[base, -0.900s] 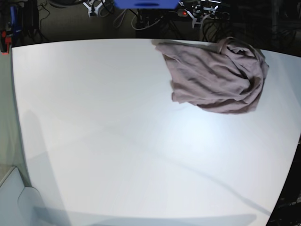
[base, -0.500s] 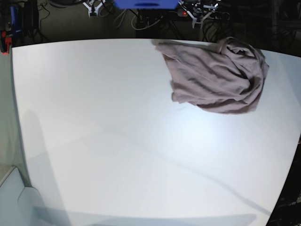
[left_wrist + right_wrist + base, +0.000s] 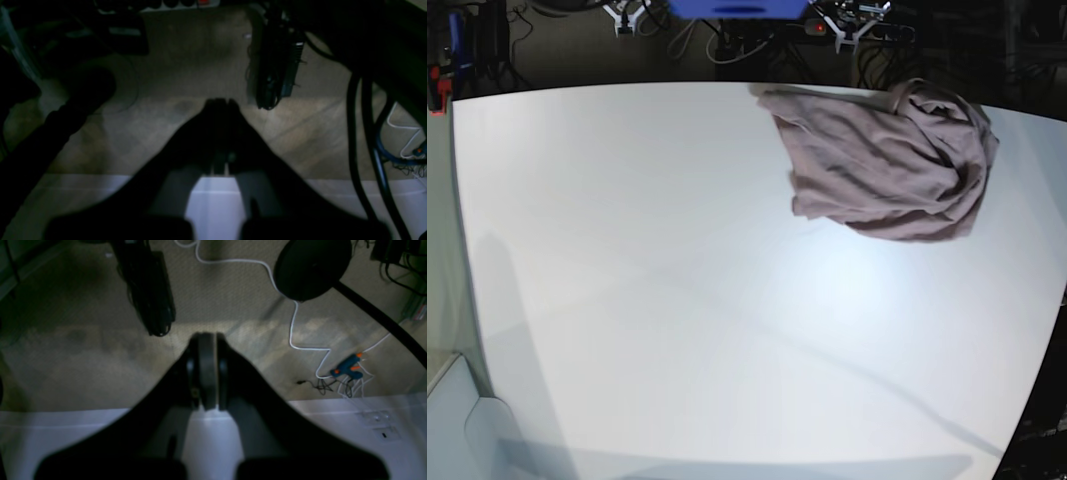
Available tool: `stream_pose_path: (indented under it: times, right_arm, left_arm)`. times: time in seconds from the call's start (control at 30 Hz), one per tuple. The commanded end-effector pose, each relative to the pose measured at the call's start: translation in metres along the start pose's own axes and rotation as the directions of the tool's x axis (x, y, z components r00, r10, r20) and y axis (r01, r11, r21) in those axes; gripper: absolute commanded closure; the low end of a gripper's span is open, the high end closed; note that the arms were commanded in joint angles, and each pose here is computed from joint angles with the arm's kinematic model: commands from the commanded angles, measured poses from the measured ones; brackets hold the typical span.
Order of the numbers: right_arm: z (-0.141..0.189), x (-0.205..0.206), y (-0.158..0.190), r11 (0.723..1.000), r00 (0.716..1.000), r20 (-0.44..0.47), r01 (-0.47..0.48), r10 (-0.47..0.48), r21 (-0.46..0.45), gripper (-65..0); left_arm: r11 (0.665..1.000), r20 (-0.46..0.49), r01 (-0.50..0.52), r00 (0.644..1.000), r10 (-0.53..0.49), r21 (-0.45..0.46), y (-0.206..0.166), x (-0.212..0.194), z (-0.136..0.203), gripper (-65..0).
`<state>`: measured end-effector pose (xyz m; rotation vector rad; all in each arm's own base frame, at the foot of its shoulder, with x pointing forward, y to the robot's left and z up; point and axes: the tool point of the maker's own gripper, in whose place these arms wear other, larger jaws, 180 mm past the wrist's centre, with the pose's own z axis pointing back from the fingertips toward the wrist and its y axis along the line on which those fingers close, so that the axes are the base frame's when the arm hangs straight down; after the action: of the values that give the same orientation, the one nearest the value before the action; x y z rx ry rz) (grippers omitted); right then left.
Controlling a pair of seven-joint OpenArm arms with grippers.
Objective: Layout the t-shirt on the table in an organized manner, then fold the t-shirt properly
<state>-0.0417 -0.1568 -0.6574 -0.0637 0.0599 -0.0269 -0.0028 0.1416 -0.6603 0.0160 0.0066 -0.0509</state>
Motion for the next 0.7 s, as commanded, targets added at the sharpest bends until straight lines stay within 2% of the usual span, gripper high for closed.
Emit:
stream_pose_path:
  times: [0.0,0.13,0.3,0.37,0.53,0.67]
  right_arm:
    - [0.0,-0.003,-0.001,1.0,1.0,-0.003,0.003,-0.003,0.01,0.0]
    - [0.0,-0.002,-0.001,1.0,1.0,-0.001,0.006,-0.006,0.01,0.0]
    - [0.009,0.01,-0.004,1.0,0.997,0.082,0.003,-0.003,0.006,0.0]
    - [0.015,0.012,-0.008,1.0,0.993,0.119,-0.002,0.002,0.0,0.0]
    - [0.034,0.016,-0.03,0.999,0.979,0.204,-0.012,0.019,-0.037,0.0]
    - [0.056,0.018,-0.052,0.997,0.963,0.271,0.033,-0.013,-0.072,0.0]
  left_arm:
    - [1.0,0.0,0.002,1.0,-0.002,0.016,0.004,-0.001,0.0,-0.4]
    - [1.0,-0.003,0.003,1.0,-0.003,0.016,0.004,-0.003,0.0,-0.2]
    - [0.999,-0.001,0.0,1.0,0.0,0.037,0.019,-0.01,0.001,-0.2]
    - [0.999,0.042,0.0,0.999,-0.002,0.04,0.021,0.001,0.004,-0.2]
    - [0.998,0.151,0.021,0.988,-0.029,0.055,0.033,0.0,0.026,-0.2]
    - [0.997,0.245,0.042,0.968,-0.056,0.061,0.038,0.006,0.052,-0.2]
